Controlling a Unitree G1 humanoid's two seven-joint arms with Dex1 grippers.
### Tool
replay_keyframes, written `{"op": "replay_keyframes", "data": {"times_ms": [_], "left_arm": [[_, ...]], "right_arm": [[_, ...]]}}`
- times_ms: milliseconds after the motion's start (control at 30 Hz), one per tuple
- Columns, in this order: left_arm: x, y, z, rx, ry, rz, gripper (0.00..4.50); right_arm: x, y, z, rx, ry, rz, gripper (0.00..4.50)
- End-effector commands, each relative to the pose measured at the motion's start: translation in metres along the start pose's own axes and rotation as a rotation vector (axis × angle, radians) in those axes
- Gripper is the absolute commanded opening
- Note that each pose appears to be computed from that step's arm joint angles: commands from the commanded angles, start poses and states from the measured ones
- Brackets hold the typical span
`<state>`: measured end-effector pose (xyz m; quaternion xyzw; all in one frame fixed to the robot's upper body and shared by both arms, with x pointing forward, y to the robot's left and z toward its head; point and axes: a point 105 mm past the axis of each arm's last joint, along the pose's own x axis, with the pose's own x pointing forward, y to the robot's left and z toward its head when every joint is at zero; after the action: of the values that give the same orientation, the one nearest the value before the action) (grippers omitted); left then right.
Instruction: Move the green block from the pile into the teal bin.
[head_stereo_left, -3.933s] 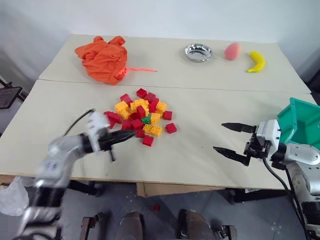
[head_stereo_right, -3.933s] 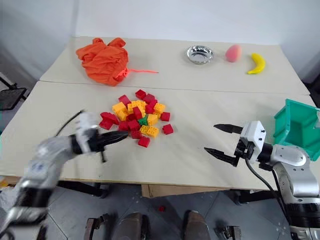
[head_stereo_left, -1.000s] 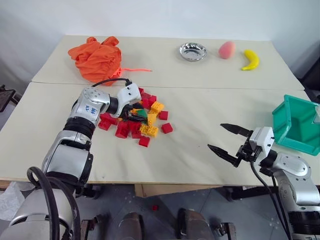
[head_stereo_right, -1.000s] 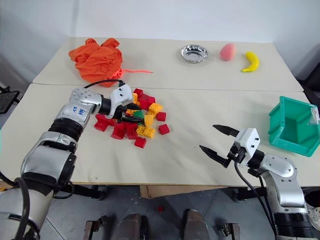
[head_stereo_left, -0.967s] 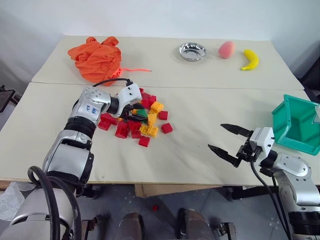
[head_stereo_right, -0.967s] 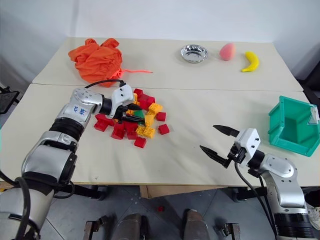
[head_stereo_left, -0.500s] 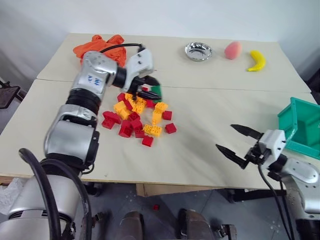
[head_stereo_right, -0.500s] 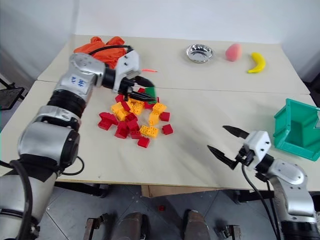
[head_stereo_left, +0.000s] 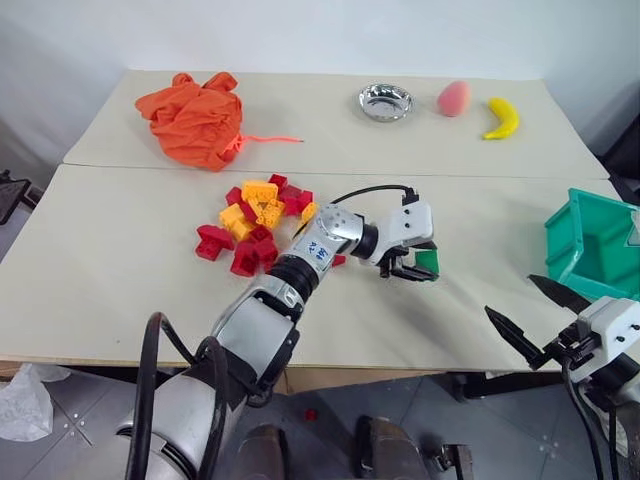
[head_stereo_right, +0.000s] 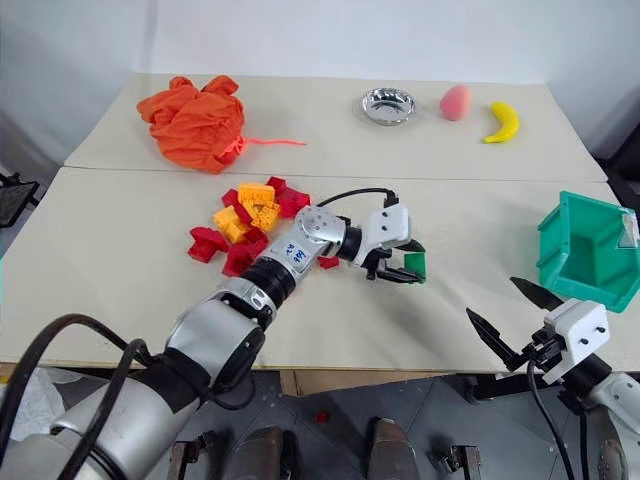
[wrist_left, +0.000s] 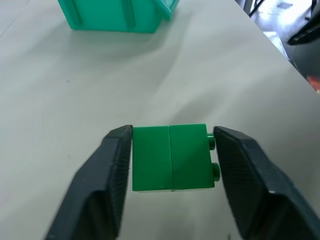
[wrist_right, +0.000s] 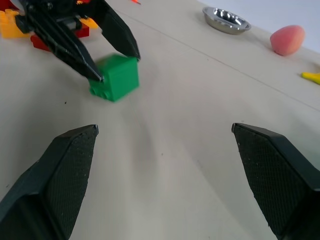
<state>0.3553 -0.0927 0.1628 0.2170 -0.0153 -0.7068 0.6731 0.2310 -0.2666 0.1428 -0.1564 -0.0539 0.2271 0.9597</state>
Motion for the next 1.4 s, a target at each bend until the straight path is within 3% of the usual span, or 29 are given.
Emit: {"op": "replay_keyframes", "data": {"times_ms": [33, 200, 300, 367, 467, 600, 767, 1033, 1133, 1300, 1400], "left_arm": [[-0.016, 0.005, 0.027, 0.064, -0.169, 0.005, 4.00], [-0.066, 0.012, 0.006, 0.034, -0.236, 0.070, 4.00], [-0.115, 0.012, 0.002, 0.062, -0.311, 0.124, 4.17], [-0.142, 0.006, -0.007, 0.074, -0.292, 0.141, 4.48], [-0.181, -0.008, -0.024, 0.076, -0.220, 0.179, 4.48], [-0.207, -0.032, -0.029, 0.061, -0.159, 0.185, 4.48], [-0.213, -0.046, -0.031, 0.027, -0.117, 0.200, 4.48], [-0.210, -0.050, -0.023, 0.033, -0.127, 0.226, 4.48], [-0.204, -0.053, -0.018, 0.042, -0.141, 0.187, 4.50], [-0.195, -0.053, -0.012, 0.045, -0.175, 0.177, 4.50], [-0.188, -0.052, -0.010, 0.040, -0.206, 0.181, 4.50]], "right_arm": [[-0.004, -0.001, 0.007, 0.001, -0.012, -0.026, 4.50], [-0.001, 0.000, -0.002, 0.036, 0.030, -0.029, 4.50], [0.017, -0.001, 0.001, 0.091, 0.027, -0.029, 4.50], [0.030, -0.001, 0.003, 0.158, 0.021, -0.036, 4.50], [0.054, 0.006, 0.004, 0.214, 0.045, -0.026, 4.50], [0.081, 0.014, -0.002, 0.273, 0.137, -0.070, 4.50], [0.098, 0.020, -0.012, 0.241, 0.275, -0.095, 4.50], [0.124, 0.027, -0.016, 0.264, 0.294, -0.172, 4.50], [0.130, 0.033, -0.013, 0.295, 0.266, -0.164, 3.96], [0.126, 0.025, -0.007, 0.272, 0.241, -0.181, 2.33], [0.121, 0.017, -0.002, 0.249, 0.222, -0.195, 2.27]]}}
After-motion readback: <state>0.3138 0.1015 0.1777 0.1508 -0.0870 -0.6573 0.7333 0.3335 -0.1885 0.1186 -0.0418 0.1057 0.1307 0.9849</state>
